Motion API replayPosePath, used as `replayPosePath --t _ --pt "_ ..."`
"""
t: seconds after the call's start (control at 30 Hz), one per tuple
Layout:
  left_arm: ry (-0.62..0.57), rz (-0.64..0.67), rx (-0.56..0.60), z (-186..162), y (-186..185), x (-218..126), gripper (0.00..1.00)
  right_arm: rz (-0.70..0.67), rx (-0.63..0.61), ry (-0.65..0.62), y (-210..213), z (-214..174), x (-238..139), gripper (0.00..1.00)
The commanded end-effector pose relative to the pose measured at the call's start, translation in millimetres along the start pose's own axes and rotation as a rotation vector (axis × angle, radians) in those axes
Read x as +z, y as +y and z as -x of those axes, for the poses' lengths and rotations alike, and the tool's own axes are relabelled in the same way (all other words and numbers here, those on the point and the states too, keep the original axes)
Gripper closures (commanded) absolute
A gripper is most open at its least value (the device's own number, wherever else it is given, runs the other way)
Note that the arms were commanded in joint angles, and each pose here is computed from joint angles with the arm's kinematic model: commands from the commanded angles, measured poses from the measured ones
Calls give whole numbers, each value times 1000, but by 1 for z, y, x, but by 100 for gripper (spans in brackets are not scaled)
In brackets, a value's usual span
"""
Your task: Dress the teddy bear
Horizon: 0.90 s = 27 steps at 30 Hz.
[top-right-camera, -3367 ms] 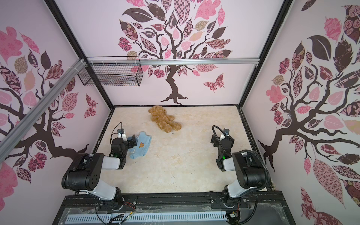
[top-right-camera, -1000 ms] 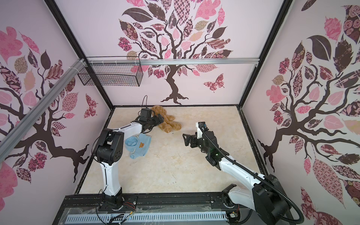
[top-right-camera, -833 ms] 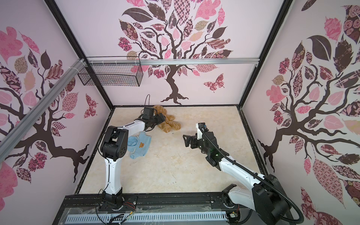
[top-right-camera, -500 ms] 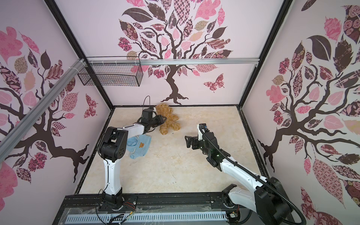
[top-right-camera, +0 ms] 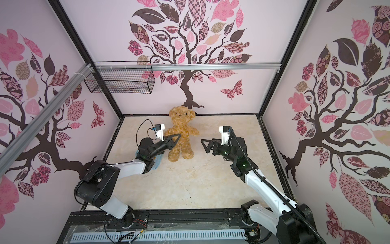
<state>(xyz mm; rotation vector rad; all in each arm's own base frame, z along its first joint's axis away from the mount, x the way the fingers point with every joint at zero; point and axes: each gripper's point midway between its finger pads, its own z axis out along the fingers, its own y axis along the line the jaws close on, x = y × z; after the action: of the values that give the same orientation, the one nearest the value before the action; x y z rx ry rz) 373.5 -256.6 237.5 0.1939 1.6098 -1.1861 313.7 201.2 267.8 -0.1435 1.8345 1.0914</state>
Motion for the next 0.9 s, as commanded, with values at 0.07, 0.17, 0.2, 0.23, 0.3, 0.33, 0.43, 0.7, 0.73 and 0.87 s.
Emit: replayPosePath --t 0.07,0.17,0.2,0.23,0.3,0.33,0.43,0.7,0.73,0.87 --pt "-68 -55 166 6 -58 -11 74 201 9 18 37 -4 6 0" --pt "-63 -70 181 0 -79 -13 74 237 -4 2 44 -9 11 0" --pt "-62 -77 173 -2 -84 -13 75 252 -8 -8 47 -10 12 0" --pt "-60 -91 167 -4 -90 -12 75 279 -6 -19 50 -9 11 0" --pt "-45 -117 164 -9 -100 -11 75 329 -12 -44 57 -6 9 0" --pt "-38 -124 161 -11 -102 -10 75 346 -14 -52 60 -4 10 0" --pt "-25 -145 147 -17 -109 -9 75 395 -28 -75 67 0 9 1" --pt "-10 -187 84 -27 -113 -9 73 440 -43 -110 70 7 16 33" --pt "-6 -189 81 -28 -112 -8 73 452 -41 -108 71 7 17 36" --pt "2 -195 64 -33 -111 -9 70 468 -33 -96 71 5 24 49"
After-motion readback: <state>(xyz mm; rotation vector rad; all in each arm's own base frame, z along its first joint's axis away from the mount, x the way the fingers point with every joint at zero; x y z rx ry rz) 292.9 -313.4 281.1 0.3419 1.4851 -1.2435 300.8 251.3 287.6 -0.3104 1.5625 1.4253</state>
